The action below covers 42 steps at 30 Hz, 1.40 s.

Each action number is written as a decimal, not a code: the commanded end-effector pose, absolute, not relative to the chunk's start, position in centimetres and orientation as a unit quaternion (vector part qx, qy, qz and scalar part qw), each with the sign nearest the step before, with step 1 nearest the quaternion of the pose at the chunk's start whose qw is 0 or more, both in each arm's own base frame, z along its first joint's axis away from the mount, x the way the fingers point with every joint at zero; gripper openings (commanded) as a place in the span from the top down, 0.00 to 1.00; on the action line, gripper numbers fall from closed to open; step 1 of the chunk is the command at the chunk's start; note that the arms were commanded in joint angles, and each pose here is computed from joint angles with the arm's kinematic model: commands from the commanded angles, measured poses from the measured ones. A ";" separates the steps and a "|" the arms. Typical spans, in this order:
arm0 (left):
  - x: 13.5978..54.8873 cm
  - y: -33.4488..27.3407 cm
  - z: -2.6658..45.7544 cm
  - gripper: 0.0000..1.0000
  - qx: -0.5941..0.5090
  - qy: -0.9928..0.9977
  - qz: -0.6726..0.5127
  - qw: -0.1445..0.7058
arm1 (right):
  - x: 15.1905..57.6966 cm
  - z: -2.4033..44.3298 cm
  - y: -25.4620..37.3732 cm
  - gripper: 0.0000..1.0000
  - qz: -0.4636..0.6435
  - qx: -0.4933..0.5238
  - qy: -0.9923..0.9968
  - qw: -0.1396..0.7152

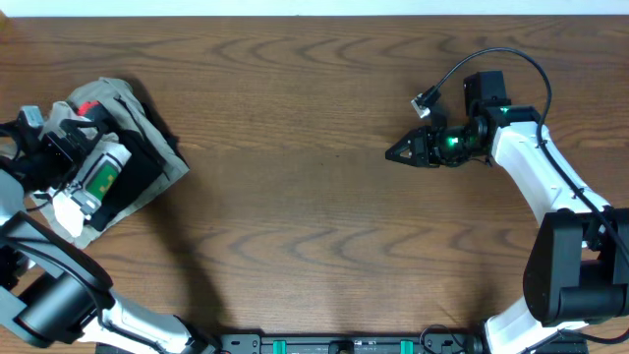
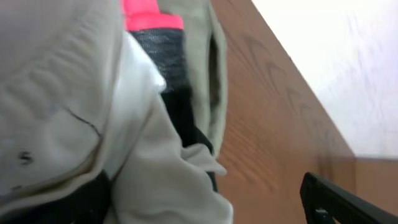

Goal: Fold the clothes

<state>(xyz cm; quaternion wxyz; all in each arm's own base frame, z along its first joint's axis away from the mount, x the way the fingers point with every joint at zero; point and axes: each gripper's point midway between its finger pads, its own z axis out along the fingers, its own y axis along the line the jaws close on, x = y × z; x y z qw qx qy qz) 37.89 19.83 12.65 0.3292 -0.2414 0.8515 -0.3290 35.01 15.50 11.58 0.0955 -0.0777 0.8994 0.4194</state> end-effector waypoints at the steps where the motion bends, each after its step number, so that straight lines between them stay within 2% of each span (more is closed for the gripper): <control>1: 36.9 17.5 13.5 0.02 -0.184 0.834 -0.383 0.353 | 35.7 12.1 14.7 0.78 0.418 -0.075 0.899 0.110; 6: 36.7 16.3 17.4 0.02 -0.160 0.798 -0.430 0.391 | 35.9 12.1 14.2 0.78 0.416 -0.075 0.899 0.116; 10: 36.5 15.2 18.5 0.02 -0.142 0.847 -0.347 0.378 | 36.7 11.8 13.5 0.77 0.396 -0.081 0.905 0.136; 14: 36.0 14.7 19.9 0.02 -0.149 0.904 -0.185 0.355 | 39.1 9.2 9.1 0.73 0.247 -0.064 0.952 0.170; 17: 36.0 12.6 22.3 0.02 -0.126 0.914 -0.118 0.366 | 40.5 8.8 5.6 0.70 0.139 -0.047 0.971 0.189; 18: 36.0 11.7 23.0 0.02 -0.112 0.915 -0.106 0.372 | 41.1 9.1 5.1 0.64 0.126 -0.046 0.971 0.198; 19: 36.1 10.8 23.7 0.02 -0.099 0.916 -0.096 0.378 | 41.7 9.5 4.9 0.47 0.119 -0.046 0.969 0.211; 20: 36.1 9.8 24.4 0.02 -0.084 0.915 -0.089 0.384 | 42.6 10.1 4.8 0.16 0.115 -0.047 0.965 0.229; 21: 36.1 8.9 25.0 0.02 -0.071 0.914 -0.088 0.390 | 43.5 10.7 4.7 0.01 0.112 -0.049 0.961 0.248; 26: 36.4 6.2 26.6 0.02 -0.032 0.907 -0.094 0.410 | 46.0 13.6 4.3 0.01 0.103 -0.065 0.945 0.303; 31: 34.8 5.4 27.0 0.02 -0.051 0.909 -0.106 0.400 | 45.5 17.9 2.0 0.01 0.106 -0.021 0.943 0.314; 35: 32.1 4.4 28.6 0.02 -0.037 0.908 -0.098 0.406 | 43.0 22.5 0.1 0.01 0.089 0.003 0.934 0.346; 42: 25.6 2.1 31.1 0.02 -0.009 0.880 -0.072 0.469 | 35.5 27.7 -0.2 0.01 0.053 0.026 0.911 0.408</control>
